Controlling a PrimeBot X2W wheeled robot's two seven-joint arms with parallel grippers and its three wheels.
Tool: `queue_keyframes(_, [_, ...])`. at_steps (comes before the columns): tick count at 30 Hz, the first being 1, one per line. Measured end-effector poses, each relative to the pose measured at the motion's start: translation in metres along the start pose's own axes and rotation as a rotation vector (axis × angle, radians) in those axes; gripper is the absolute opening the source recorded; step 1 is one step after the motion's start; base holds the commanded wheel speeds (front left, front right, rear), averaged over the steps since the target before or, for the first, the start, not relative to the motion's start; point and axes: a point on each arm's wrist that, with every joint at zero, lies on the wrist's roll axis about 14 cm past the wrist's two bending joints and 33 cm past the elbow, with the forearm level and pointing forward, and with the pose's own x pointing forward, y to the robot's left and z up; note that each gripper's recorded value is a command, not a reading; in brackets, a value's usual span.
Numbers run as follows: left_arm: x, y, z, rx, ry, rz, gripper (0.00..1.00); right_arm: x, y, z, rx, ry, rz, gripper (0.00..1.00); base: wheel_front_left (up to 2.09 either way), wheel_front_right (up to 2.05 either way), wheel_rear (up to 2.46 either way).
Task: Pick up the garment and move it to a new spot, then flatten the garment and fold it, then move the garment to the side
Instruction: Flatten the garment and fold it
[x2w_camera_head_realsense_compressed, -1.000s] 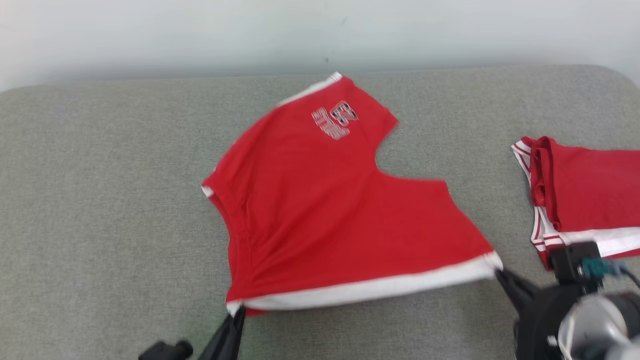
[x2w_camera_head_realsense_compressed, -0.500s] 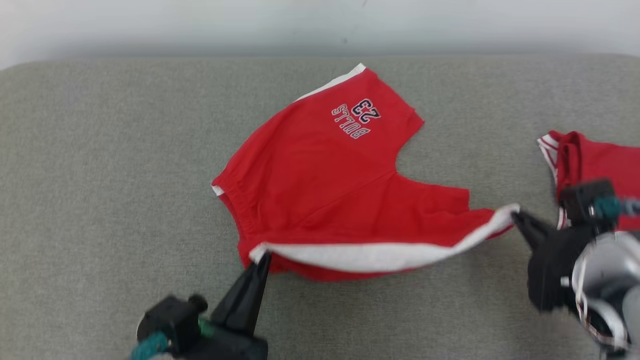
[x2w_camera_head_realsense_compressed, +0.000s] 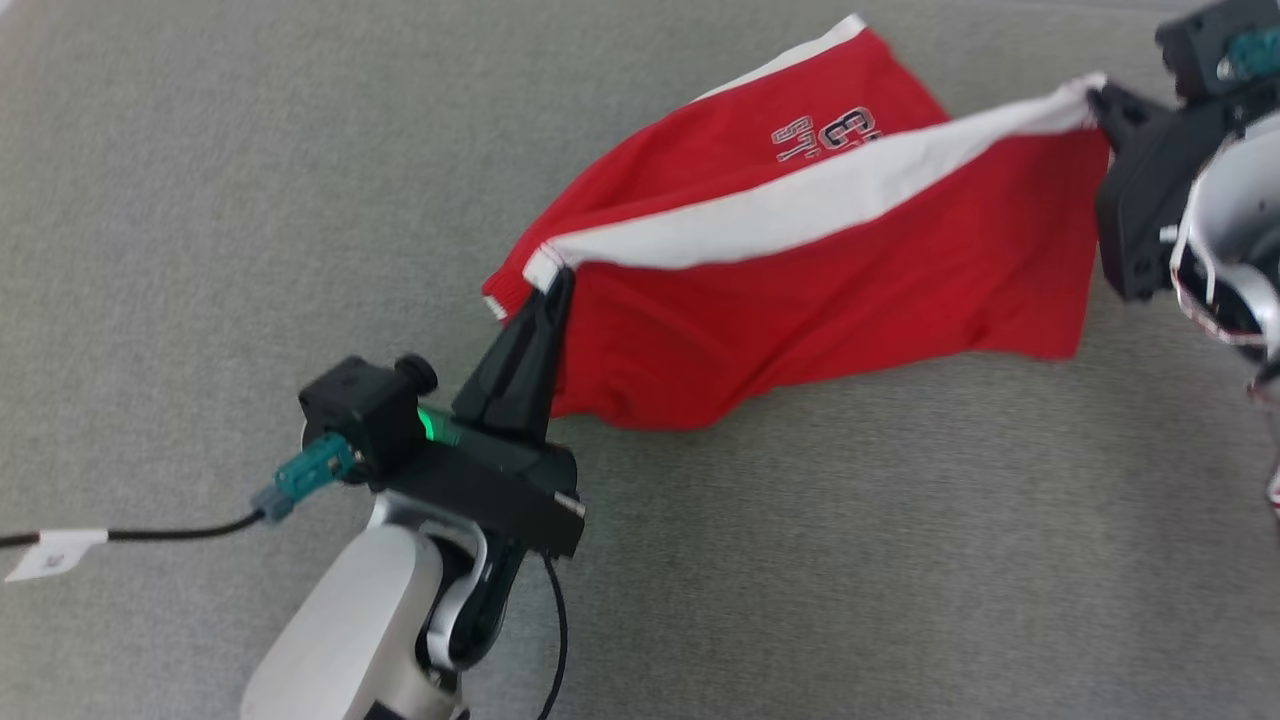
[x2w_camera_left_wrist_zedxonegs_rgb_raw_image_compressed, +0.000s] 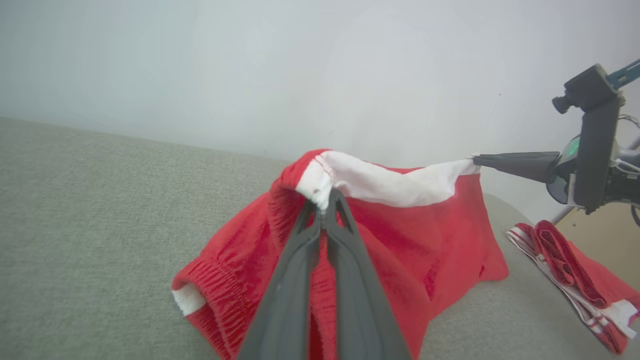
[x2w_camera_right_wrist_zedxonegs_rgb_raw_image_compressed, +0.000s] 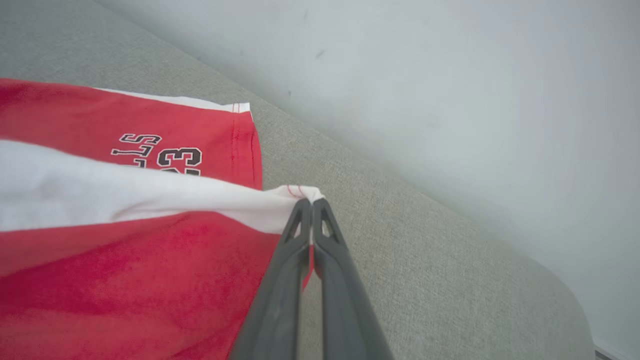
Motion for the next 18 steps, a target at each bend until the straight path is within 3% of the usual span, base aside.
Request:
queue_keyframes(10, [0.011, 0.044, -0.007, -0.006, 0.023, 0.133, 0.0, 0.067, 0.013, 0.044, -0.001, -0.128, 0.028, 0.0, 0.0, 0.0, 0.0])
queue_keyframes(15, [0.011, 0.062, -0.016, 0.0, 0.057, 0.183, 0.0, 0.096, 0.035, 0.048, 0.0, -0.13, 0.066, 0.0, 0.0, 0.0, 0.0])
queue_keyframes(16, [0.011, 0.065, -0.019, 0.003, 0.067, 0.191, 0.8, 0.101, 0.04, 0.048, 0.003, -0.13, 0.076, 0.65, 0.0, 0.0, 0.0])
queue_keyframes(17, [0.011, 0.068, -0.021, 0.005, 0.07, 0.202, 1.0, 0.106, 0.045, 0.047, 0.013, -0.129, 0.086, 1.0, 0.0, 0.0, 0.0])
queue_keyframes(18, [0.011, 0.071, -0.02, 0.01, 0.063, 0.212, 1.0, 0.11, 0.049, 0.047, 0.021, -0.134, 0.095, 1.0, 0.0, 0.0, 0.0])
